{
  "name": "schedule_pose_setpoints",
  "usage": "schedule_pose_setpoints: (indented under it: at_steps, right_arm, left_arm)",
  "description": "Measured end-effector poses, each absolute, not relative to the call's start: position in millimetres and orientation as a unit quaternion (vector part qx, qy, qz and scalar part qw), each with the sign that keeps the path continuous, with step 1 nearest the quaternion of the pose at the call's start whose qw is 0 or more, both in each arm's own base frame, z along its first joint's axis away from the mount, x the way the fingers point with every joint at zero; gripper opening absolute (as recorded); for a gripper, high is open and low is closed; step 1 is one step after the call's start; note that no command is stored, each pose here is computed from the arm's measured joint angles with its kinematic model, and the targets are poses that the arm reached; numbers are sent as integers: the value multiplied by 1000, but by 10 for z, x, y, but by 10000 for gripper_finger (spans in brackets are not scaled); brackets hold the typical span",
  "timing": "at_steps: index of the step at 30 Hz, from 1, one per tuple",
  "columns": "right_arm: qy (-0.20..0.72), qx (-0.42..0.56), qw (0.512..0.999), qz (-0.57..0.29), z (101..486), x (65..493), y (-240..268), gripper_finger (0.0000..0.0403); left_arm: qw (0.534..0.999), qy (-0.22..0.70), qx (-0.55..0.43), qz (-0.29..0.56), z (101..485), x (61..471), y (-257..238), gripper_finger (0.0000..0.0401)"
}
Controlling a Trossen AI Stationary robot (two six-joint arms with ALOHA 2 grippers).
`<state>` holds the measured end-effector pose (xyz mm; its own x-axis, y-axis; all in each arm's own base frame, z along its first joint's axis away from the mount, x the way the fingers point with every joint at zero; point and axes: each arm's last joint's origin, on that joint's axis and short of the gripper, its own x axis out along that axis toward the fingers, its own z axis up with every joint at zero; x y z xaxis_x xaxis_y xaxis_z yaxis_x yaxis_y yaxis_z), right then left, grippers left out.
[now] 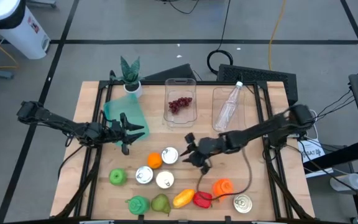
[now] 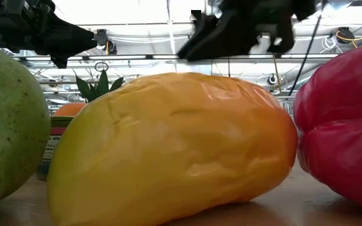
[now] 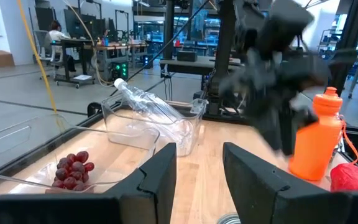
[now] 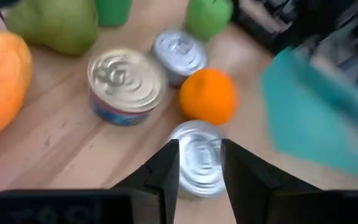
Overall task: Pick & Place Food Item
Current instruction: Adjust the right transparent bin on the table
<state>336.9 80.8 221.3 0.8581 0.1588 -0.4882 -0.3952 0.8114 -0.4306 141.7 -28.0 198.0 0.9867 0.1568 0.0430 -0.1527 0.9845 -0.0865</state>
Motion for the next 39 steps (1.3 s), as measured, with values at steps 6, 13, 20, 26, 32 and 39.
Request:
schedule_pose_setpoints:
  at_steps: [6, 13, 20, 26, 32, 39]
  right_arm:
    - [92, -203, 969, 102, 3105, 2875, 344, 109]
    - [35, -76, 992, 96, 3669, 2549, -533, 109]
    - [52, -33, 993, 105, 3917, 2922, -1177, 109]
    - [83, 11, 969, 231, 4054, 3398, -1232, 109]
    - [119, -16, 959, 257, 4070, 3559, -973, 109]
    - [267, -75, 958, 66, 4174, 3030, -942, 109]
  left_arm:
    - [996, -25, -43, 78, 1980, 1417, -280, 140]
    - [996, -25, -39, 82, 1980, 1417, -277, 140]
    - [996, -24, -34, 83, 1979, 1417, -277, 140]
    - [996, -20, -30, 83, 1972, 1417, -277, 140]
    - [996, -13, -24, 85, 1958, 1417, -276, 140]
    - [996, -11, -39, 84, 1951, 1418, -277, 140]
